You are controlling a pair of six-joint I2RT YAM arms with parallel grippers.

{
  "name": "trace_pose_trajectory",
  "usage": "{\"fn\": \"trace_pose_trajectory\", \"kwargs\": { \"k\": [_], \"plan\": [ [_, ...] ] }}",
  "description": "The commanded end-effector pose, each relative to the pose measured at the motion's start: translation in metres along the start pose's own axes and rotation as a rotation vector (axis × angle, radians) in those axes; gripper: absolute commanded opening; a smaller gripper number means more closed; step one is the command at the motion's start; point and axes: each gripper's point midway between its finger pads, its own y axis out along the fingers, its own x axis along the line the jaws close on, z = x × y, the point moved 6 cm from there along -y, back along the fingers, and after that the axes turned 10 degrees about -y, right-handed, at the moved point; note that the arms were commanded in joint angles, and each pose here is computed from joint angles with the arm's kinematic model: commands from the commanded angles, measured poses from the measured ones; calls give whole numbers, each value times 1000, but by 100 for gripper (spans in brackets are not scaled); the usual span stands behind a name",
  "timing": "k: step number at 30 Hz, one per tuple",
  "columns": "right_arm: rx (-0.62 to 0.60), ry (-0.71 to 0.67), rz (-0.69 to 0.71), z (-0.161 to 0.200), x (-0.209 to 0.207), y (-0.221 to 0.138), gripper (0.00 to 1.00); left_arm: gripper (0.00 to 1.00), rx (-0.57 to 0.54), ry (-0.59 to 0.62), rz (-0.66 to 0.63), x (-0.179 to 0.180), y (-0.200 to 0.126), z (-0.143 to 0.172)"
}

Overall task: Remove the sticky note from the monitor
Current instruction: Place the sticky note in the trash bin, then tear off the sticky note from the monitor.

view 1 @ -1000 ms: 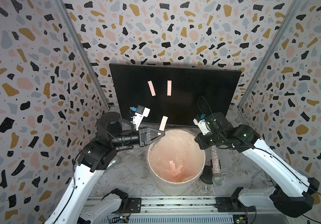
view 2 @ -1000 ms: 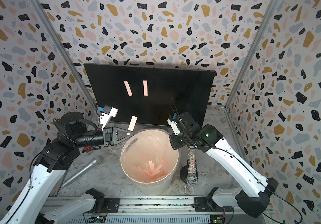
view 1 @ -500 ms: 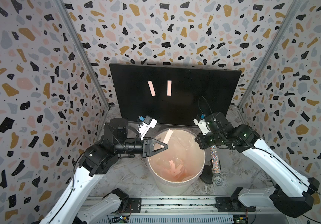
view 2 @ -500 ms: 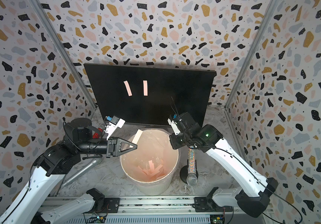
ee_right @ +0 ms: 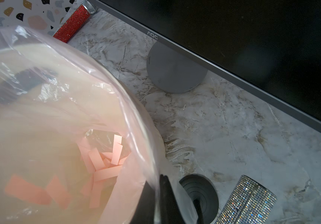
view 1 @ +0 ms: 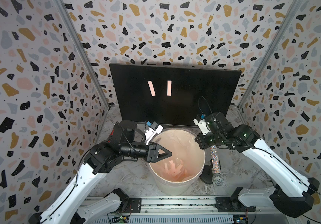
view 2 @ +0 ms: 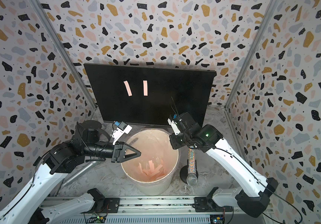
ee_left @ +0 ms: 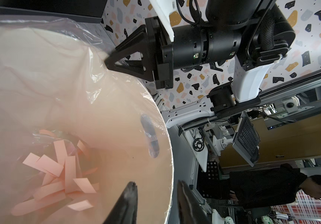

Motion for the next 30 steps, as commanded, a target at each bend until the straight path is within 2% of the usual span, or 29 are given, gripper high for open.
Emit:
{"fn": "trace_pose_trajectory", "kwargs": {
  "k": [1,8,12,21,24,30],
  "plan": [
    [-84,25,-3,-11,0,-15,3,40,-18,50,7,-8,-3,-3],
    [-81,27,-4,-10,0,-15,3,41,-72,81,-11,-12,-7,-9],
    [-77,28,-3,-9,0,-14,3,46,-101,90,-3,-15,-7,-15],
    [-75,27,2,-8,-1,-13,3,70,-266,190,11,-35,-15,-45],
    [-76,25,1,-8,-1,-14,3,73,-293,218,8,-42,-17,-55],
    [-76,26,-2,-7,0,-13,3,89,-351,239,-39,-45,-20,-78]
  ]
}}
